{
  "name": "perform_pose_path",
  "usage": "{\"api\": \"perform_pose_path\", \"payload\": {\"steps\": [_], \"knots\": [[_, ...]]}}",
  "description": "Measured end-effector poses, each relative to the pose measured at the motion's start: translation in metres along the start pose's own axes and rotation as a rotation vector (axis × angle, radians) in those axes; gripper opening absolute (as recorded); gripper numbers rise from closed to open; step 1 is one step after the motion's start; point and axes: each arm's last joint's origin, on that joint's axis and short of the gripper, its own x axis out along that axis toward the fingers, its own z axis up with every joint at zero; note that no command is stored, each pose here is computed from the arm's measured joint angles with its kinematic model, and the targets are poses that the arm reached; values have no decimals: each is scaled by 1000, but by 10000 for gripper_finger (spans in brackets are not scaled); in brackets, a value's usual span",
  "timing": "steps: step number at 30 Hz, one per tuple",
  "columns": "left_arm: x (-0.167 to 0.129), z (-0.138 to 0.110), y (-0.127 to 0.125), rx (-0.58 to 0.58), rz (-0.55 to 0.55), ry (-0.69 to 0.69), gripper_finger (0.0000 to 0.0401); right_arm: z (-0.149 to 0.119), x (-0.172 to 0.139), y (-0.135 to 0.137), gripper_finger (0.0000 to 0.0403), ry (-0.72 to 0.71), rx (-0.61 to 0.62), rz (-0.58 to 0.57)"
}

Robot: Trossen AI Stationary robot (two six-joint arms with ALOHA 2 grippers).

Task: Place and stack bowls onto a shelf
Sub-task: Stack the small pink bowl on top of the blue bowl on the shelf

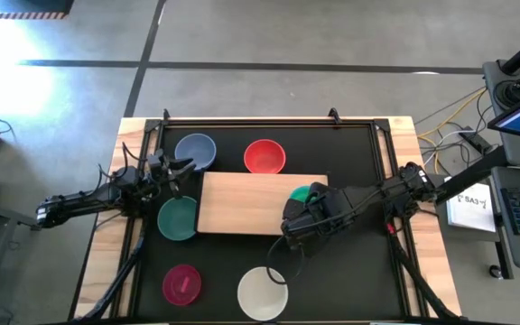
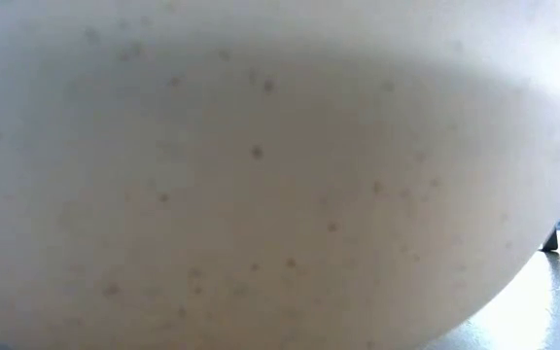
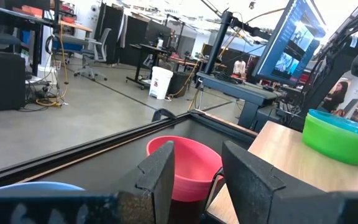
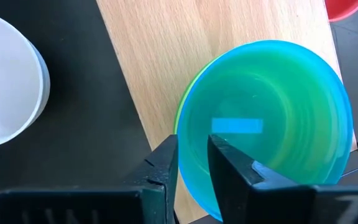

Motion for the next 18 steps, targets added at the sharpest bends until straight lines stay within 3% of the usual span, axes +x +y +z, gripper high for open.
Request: {"api": "perform_pose_path", "payload": {"steps": [18], "knots": [[0,0,0,-1,3,-5,116,6,-46,-6,73,-161,-105,98]]}}
